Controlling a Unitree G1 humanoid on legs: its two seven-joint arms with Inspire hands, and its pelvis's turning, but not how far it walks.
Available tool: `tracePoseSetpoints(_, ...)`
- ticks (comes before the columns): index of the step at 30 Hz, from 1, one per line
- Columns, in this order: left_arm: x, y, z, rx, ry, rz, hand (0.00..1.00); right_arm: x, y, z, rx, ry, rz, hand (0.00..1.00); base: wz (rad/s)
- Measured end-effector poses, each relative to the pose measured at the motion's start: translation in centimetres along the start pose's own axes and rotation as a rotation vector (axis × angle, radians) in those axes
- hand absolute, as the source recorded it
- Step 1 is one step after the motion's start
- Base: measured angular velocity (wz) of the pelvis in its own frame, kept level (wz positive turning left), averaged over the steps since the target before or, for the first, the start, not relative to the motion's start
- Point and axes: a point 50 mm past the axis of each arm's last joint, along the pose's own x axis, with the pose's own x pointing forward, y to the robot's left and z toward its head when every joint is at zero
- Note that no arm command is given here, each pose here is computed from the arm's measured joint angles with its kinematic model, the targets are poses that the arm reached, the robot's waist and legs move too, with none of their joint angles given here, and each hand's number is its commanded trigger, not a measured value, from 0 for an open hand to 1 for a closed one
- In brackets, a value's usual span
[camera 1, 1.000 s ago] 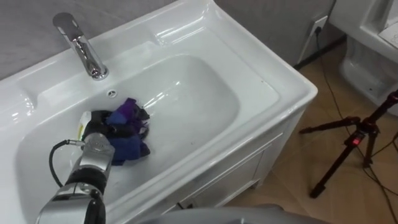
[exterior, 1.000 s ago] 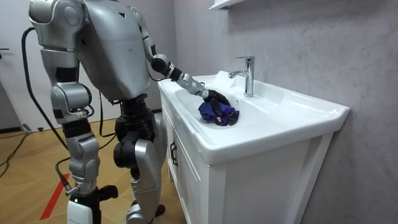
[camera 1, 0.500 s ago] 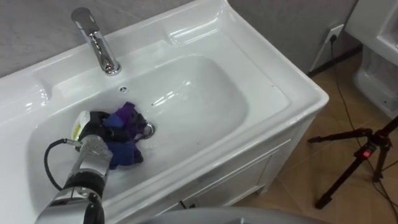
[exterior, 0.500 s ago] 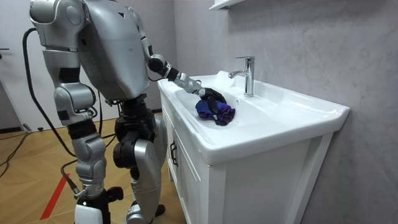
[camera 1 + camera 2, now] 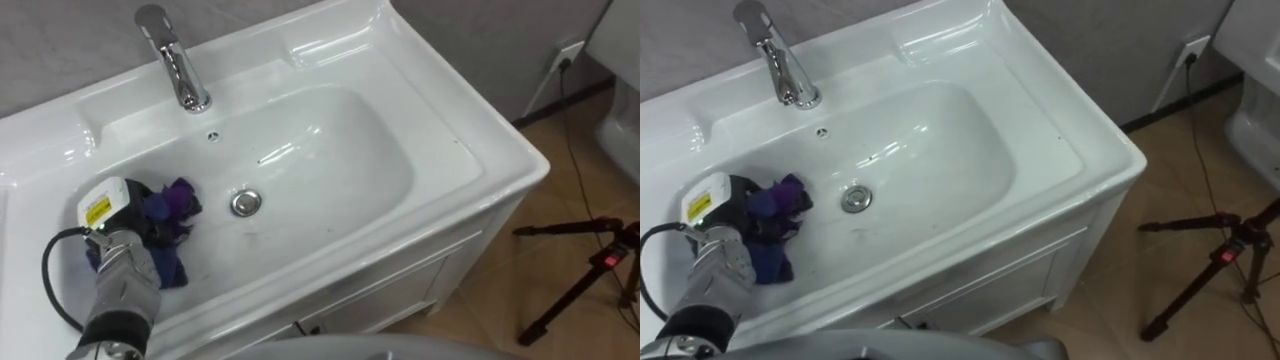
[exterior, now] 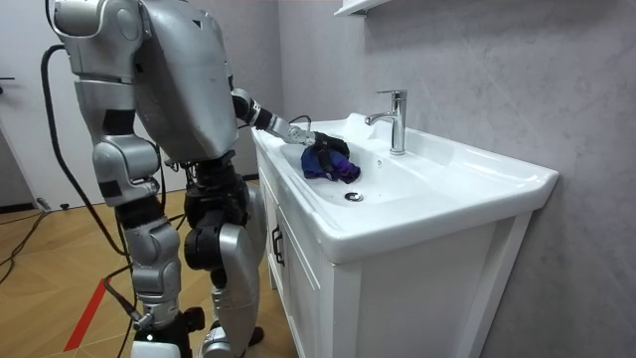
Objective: Wipe basin
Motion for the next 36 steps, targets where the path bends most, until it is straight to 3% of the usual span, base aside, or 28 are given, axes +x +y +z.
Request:
tracePoseSetpoints(16, -0.2, 1.3, 0.2, 0.033, -0.043, 0.067, 1.0, 0.0, -1.3, 0.6, 0.044, -0.022, -0.038, 0.0, 0.03)
tracePoseSetpoints(31, -0.5, -0.1, 0.6, 0.107, -0.042, 0.085, 1.0, 0.1, 0.1, -0.9, 0.033, -0.013, -0.002, 0.0, 0.03)
tracePoseSetpoints(36, -0.6, -0.8, 2.2, 0.12, -0.071, 0.091, 1.0, 0.0, 1.3, -1.7, 0.047, 0.005, 0.031, 0.0, 0.0)
